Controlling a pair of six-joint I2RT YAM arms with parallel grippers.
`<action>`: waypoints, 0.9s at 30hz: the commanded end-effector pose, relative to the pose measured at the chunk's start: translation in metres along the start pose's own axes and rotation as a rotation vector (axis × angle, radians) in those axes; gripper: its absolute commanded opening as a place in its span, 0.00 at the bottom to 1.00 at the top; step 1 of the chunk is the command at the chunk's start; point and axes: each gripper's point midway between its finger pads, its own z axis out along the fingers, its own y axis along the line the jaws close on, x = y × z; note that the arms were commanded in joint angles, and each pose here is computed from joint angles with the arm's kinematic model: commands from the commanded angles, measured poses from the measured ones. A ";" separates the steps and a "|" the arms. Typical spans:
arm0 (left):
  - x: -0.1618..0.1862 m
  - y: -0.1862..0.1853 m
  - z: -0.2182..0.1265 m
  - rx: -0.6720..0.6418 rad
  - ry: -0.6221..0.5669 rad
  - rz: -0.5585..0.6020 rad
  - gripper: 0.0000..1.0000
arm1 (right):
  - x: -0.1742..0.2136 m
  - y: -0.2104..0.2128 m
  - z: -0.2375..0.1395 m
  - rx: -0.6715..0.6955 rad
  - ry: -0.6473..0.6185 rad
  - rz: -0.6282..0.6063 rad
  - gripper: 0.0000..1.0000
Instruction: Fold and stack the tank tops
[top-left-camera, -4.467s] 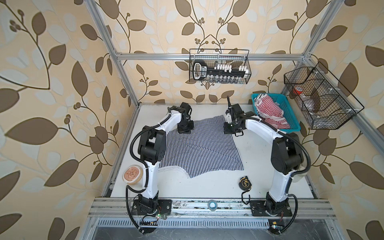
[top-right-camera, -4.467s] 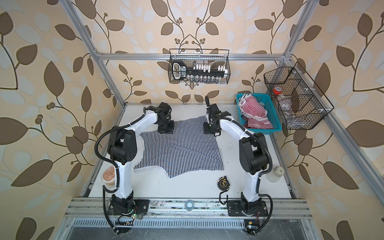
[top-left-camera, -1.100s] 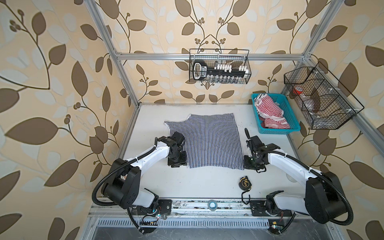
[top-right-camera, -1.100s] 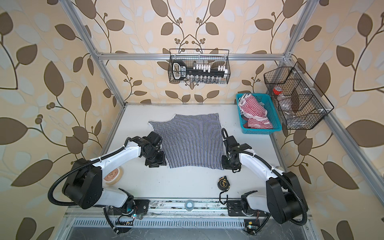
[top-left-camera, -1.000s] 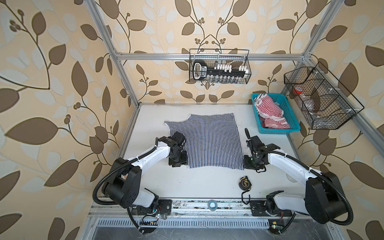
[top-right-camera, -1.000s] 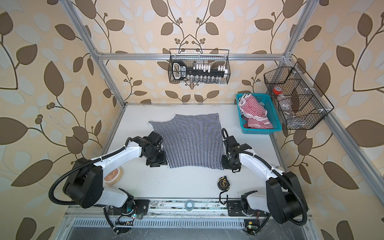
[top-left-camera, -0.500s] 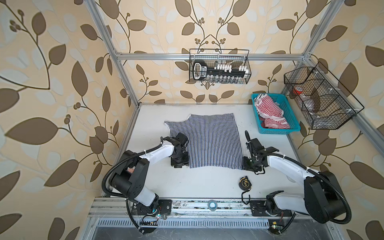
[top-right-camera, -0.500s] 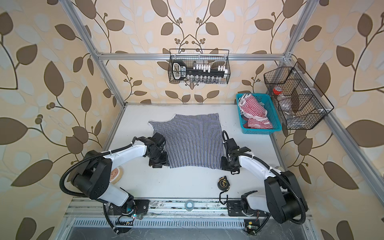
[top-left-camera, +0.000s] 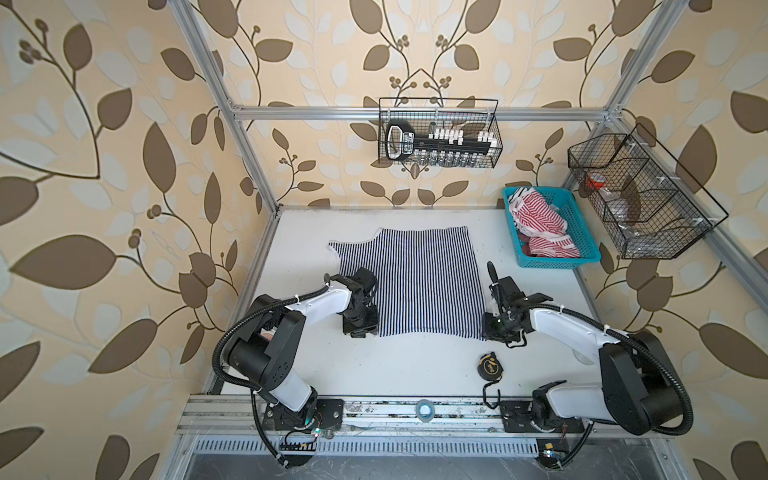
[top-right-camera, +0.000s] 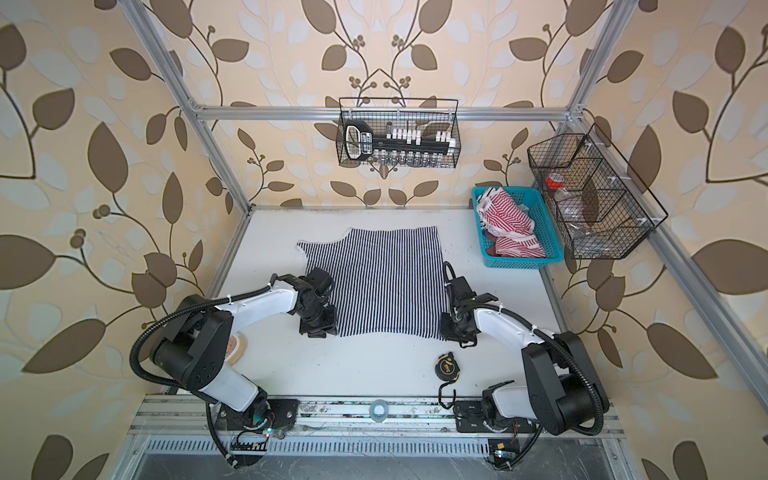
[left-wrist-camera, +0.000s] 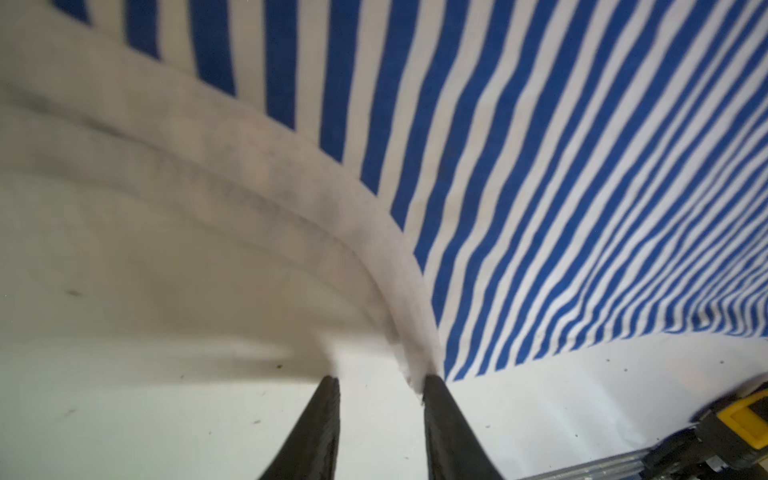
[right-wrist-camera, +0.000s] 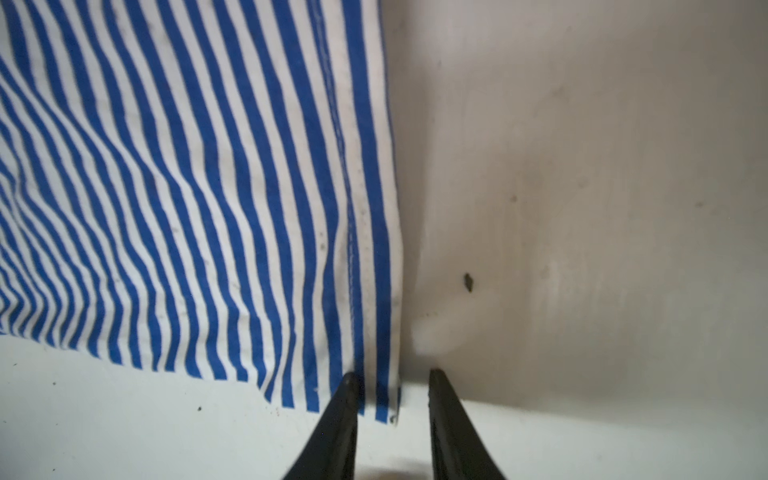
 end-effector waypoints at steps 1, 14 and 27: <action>0.008 0.003 0.007 -0.014 0.031 -0.011 0.35 | 0.016 -0.005 0.009 0.018 0.049 0.001 0.30; 0.010 0.004 0.013 -0.023 0.042 -0.028 0.34 | 0.022 -0.010 0.010 0.041 0.059 0.003 0.24; 0.003 -0.021 -0.015 0.096 -0.050 -0.040 0.37 | 0.025 -0.012 0.009 0.043 0.058 0.002 0.21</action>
